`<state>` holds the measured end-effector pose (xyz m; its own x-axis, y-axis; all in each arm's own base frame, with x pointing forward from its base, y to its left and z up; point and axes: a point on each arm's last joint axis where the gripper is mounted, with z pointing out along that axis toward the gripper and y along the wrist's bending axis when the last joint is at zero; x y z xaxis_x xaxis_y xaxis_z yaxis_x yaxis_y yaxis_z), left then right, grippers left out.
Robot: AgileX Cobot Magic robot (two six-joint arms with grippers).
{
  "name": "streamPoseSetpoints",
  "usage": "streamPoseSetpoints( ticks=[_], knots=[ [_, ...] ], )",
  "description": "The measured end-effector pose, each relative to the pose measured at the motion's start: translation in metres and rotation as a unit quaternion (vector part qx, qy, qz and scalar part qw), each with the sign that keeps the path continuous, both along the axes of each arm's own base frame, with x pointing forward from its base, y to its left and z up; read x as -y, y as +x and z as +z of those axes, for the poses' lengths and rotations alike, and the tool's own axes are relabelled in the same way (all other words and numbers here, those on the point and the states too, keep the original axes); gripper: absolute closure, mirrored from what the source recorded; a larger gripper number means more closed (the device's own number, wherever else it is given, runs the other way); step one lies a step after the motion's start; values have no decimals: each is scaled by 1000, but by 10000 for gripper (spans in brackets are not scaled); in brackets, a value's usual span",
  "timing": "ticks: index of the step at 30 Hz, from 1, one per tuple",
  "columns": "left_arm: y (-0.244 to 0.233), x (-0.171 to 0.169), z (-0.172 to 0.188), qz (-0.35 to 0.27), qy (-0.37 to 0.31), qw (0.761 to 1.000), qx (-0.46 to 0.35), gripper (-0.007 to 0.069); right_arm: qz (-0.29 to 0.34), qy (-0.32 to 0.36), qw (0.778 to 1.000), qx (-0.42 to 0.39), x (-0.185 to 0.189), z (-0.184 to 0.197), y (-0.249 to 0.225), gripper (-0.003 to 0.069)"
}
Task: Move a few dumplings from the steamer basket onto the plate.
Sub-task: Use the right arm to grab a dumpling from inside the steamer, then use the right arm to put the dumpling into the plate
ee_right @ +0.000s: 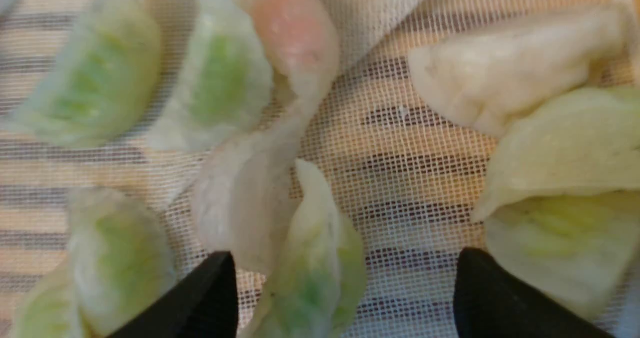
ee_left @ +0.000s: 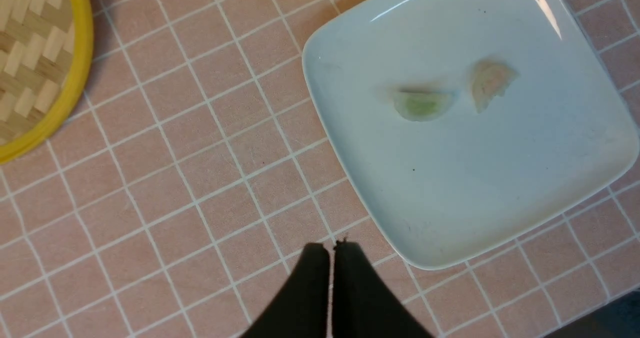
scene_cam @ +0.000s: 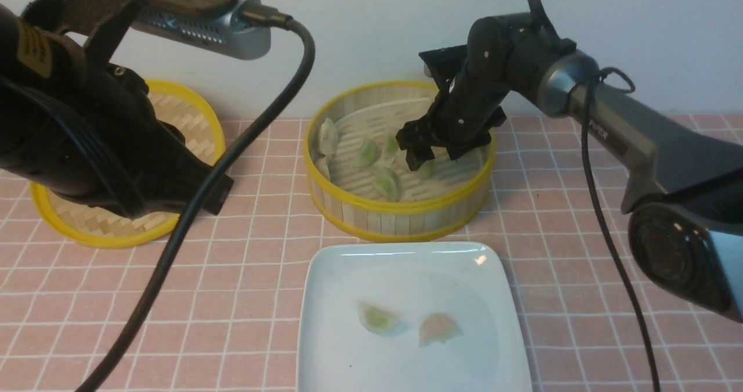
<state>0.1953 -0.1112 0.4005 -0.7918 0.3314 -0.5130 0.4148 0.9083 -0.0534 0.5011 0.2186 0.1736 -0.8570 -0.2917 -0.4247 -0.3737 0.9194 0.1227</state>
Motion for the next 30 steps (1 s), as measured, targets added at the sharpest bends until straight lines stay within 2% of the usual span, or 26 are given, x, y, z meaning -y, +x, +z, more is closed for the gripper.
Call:
streamPoseSetpoints(
  ticks=[1,4,5,6,7,12,14,15,16,18,21,24,30],
  knots=[
    [0,0,0,1,2,1000,1,631,-4,4,1000,-3,-1,-1,0,162],
    [0,0,0,1,3,1000,1,631,-7,14,1000,-11,-2,0,-1,288],
    [0,0,0,1,3,1000,1,631,-8,14,1000,-13,-2,0,-1,300],
    [0,0,0,1,3,1000,1,631,-6,14,1000,-18,-3,-1,-2,368],
    [0,0,0,1,3,1000,1,631,-5,11,1000,-25,-3,0,-4,479],
    [0,0,0,1,3,1000,2,631,-4,11,1000,-17,-2,15,-4,463],
    [0,0,0,1,3,1000,2,631,-6,22,1000,6,-1,41,-7,463],
    [0,0,0,1,3,1000,2,631,-6,22,1000,5,-1,41,-7,463],
    [0,0,0,1,3,1000,2,631,-6,33,999,15,0,60,-12,463],
    [0,0,0,1,3,1000,2,631,-4,52,998,22,5,97,-30,463],
    [0,0,0,1,3,1000,2,631,7,61,998,10,15,129,-66,463],
    [0,0,0,1,3,1000,2,631,20,55,998,-8,23,143,-101,463],
    [4,1,-4,1,5,1000,-3,631,60,-4,990,-128,18,79,-176,463]
  ],
)
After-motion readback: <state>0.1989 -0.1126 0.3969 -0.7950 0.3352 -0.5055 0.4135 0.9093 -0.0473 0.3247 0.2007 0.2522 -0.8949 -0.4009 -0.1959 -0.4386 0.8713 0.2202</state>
